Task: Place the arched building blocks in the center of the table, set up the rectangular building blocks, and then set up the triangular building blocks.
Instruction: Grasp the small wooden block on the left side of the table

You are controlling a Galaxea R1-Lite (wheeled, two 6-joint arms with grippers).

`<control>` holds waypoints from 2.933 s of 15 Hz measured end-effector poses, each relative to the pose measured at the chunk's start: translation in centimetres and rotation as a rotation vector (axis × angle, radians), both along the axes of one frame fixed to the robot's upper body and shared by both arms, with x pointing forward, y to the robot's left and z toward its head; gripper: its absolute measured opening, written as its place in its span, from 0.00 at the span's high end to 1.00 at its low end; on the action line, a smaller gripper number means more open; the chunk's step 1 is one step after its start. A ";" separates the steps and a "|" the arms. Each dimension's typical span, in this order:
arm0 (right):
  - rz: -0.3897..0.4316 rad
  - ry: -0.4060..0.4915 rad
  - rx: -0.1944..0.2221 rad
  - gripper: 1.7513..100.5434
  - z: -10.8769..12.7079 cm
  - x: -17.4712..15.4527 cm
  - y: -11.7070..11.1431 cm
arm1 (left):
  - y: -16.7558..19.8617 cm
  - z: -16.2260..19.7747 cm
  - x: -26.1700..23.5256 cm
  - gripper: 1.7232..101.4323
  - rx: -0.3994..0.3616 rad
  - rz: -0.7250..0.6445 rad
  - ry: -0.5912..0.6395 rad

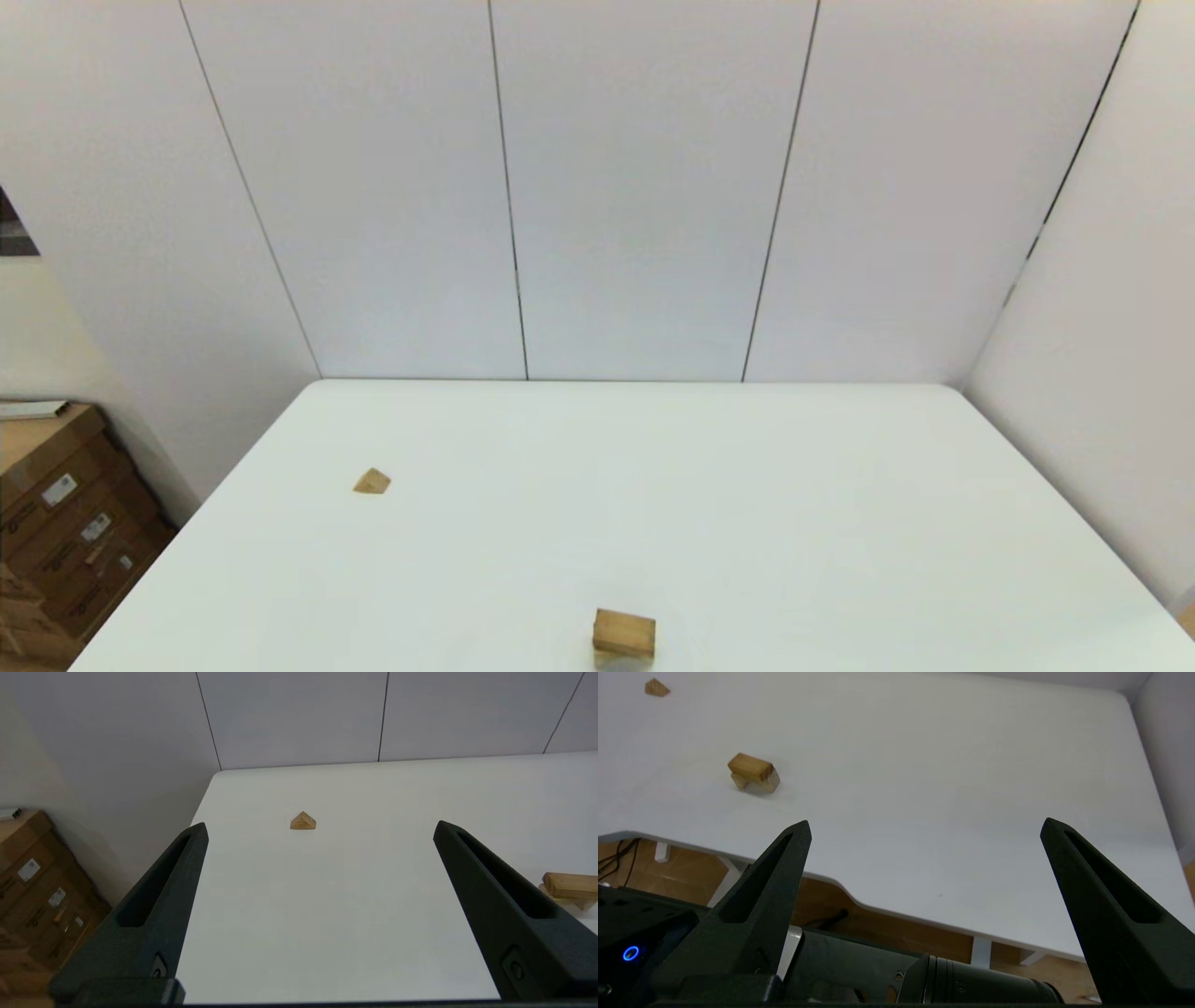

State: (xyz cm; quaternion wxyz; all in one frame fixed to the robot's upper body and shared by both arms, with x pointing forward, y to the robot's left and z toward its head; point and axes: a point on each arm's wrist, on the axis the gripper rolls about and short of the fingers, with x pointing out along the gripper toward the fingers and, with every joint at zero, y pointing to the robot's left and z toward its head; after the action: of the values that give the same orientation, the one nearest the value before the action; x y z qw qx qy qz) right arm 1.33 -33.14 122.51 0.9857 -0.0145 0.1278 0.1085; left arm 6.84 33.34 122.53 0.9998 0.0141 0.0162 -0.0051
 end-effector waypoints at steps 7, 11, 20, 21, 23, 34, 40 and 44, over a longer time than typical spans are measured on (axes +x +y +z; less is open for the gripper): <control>0.003 0.094 0.038 0.03 -2.2 1.2 0.0 | -0.1 6.7 13.2 0.04 -0.034 -0.037 0.346; 0.000 0.097 0.034 0.03 -2.3 1.2 0.0 | -0.2 3.4 23.9 0.04 -0.047 -0.055 0.445; -0.039 -0.038 0.034 0.03 -2.0 2.6 -0.1 | -0.3 -0.4 30.2 0.04 -0.050 -0.072 0.347; -0.043 -0.049 0.032 0.03 -2.1 2.7 -0.1 | -0.3 -0.2 30.1 0.04 -0.049 -0.072 0.339; -0.058 -0.068 0.027 0.03 -2.2 3.0 -0.1 | -0.3 0.2 30.0 0.04 -0.048 -0.072 0.325; -0.180 -0.148 -0.079 0.03 -4.2 4.9 -0.4 | -0.3 1.1 28.0 0.04 -0.047 -0.072 0.300; -0.196 -0.141 -0.032 0.03 -4.2 4.9 -0.5 | -0.3 -0.2 28.5 0.04 -0.011 -0.078 0.358; -0.197 -0.141 -0.027 0.03 -4.2 4.9 -0.5 | -0.2 -3.0 30.5 0.04 0.047 -0.093 0.481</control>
State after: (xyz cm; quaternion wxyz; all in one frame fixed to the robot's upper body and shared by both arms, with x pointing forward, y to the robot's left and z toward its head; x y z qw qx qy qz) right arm 6.20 -33.60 118.31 0.9979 -0.0229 0.0605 0.0079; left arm 37.33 33.16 119.48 0.9652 0.0364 0.2534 -0.0538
